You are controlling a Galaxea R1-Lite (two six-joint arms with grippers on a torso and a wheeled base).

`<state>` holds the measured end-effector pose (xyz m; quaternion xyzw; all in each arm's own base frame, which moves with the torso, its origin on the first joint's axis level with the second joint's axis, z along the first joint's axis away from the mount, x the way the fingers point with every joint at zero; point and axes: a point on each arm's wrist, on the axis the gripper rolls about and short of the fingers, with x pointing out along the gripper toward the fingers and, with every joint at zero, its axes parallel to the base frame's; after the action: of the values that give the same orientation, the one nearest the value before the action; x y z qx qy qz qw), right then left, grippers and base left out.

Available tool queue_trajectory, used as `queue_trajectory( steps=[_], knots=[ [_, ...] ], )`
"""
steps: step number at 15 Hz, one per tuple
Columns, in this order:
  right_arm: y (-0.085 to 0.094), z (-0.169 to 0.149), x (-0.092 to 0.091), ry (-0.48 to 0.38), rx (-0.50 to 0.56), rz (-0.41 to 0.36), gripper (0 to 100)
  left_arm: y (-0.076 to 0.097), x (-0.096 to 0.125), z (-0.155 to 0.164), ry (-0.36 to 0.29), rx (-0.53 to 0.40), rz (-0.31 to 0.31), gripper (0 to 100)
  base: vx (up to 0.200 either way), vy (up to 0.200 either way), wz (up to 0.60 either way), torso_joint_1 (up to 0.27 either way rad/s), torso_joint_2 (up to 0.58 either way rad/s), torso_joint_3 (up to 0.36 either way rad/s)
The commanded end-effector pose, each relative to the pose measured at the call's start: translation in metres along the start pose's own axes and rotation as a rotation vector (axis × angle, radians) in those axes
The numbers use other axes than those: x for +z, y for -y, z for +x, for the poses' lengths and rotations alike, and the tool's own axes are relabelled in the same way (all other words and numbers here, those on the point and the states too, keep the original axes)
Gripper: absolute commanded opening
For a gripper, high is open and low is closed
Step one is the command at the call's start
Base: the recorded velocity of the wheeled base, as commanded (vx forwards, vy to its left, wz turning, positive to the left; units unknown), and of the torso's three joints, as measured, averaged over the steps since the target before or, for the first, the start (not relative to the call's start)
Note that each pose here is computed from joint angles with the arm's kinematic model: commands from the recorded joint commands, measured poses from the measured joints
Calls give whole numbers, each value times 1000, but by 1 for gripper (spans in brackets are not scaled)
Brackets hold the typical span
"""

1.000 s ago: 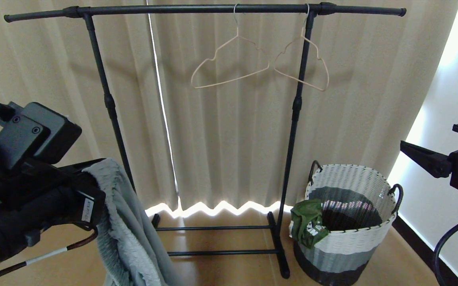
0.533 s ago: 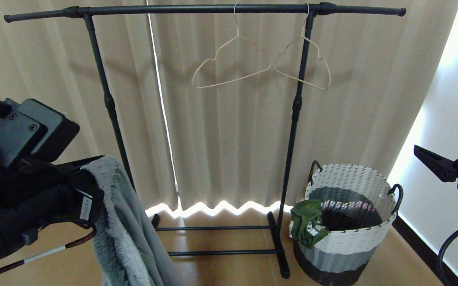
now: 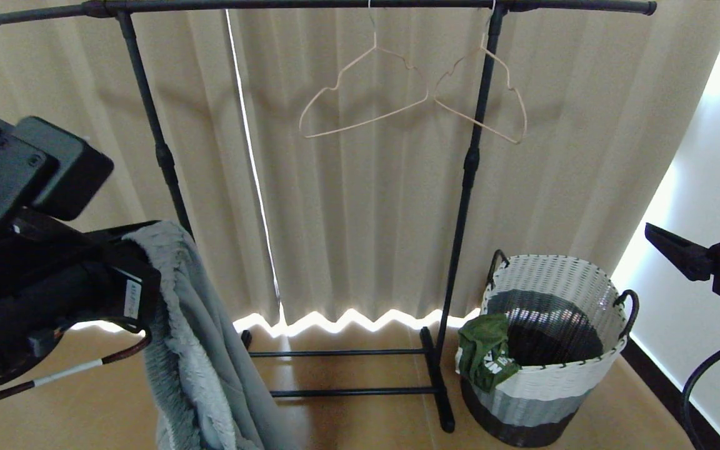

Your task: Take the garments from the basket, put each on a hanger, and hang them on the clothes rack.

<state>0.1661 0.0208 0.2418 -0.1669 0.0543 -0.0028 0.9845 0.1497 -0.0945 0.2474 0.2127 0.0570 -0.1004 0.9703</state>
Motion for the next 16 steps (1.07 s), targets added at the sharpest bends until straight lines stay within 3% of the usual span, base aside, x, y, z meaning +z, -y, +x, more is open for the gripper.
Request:
queue_trajectory(
  steps=[1, 6, 11, 16],
  knots=[
    [0, 0, 2, 9, -2, 1, 100, 1, -2, 0, -2, -1, 0, 0, 0, 0, 0, 217, -417, -281],
    [1, 2, 4, 14, -2, 17, 100, 0, -2, -2, 3, 4, -1, 0, 0, 0, 0, 96, -584, -250],
    [0, 6, 5, 8, 4, 16, 100, 1, -9, -3, -15, 0, 70, 0, 0, 0, 0, 321, -472, -259],
    [-2, 6, 4, 23, 71, 15, 100, 1, -10, -5, -13, -1, 76, 0, 0, 0, 0, 216, -447, -230]
  ],
)
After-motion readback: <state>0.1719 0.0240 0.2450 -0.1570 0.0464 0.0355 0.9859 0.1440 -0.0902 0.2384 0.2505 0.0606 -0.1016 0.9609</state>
